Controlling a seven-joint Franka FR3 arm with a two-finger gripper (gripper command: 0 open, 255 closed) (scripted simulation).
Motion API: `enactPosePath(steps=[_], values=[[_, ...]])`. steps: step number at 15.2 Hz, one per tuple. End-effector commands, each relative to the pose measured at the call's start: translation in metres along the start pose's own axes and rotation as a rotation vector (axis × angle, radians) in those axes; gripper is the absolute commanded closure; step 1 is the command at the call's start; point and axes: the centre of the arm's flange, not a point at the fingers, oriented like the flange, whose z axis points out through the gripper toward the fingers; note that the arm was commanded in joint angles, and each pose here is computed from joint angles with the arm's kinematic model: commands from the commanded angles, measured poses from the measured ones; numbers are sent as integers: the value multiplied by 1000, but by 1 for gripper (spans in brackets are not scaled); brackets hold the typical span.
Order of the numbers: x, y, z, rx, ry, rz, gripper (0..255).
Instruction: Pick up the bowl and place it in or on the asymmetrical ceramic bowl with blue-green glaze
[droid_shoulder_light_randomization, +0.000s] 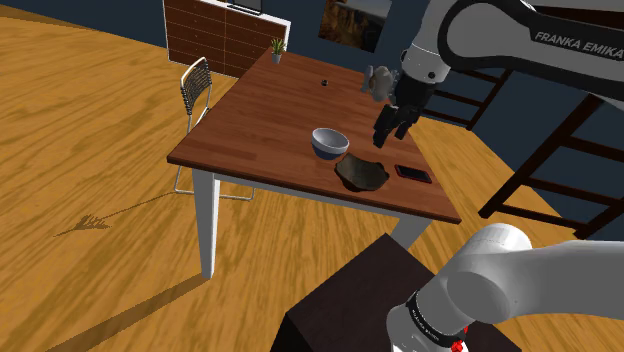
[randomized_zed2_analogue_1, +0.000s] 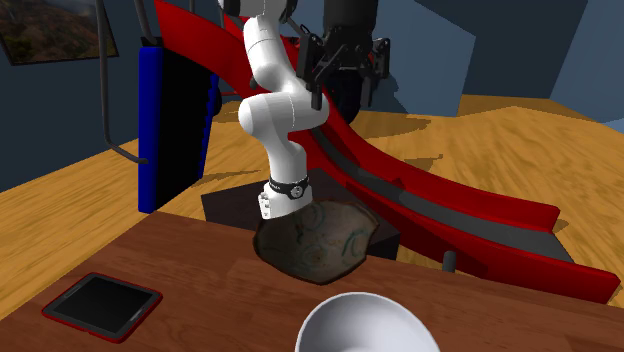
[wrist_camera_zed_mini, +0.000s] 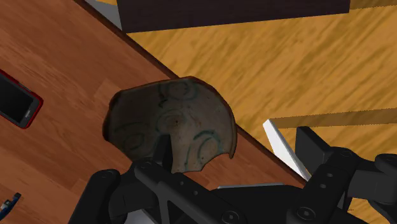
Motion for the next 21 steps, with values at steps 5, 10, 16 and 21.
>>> enactPosePath(steps=[5,10,16,21], values=[[43,8,27,0,12,6,0],[97,18,59,1,28,14,0],[163,30,97,2,47,24,0],[218,41,128,2,62,32,0]])
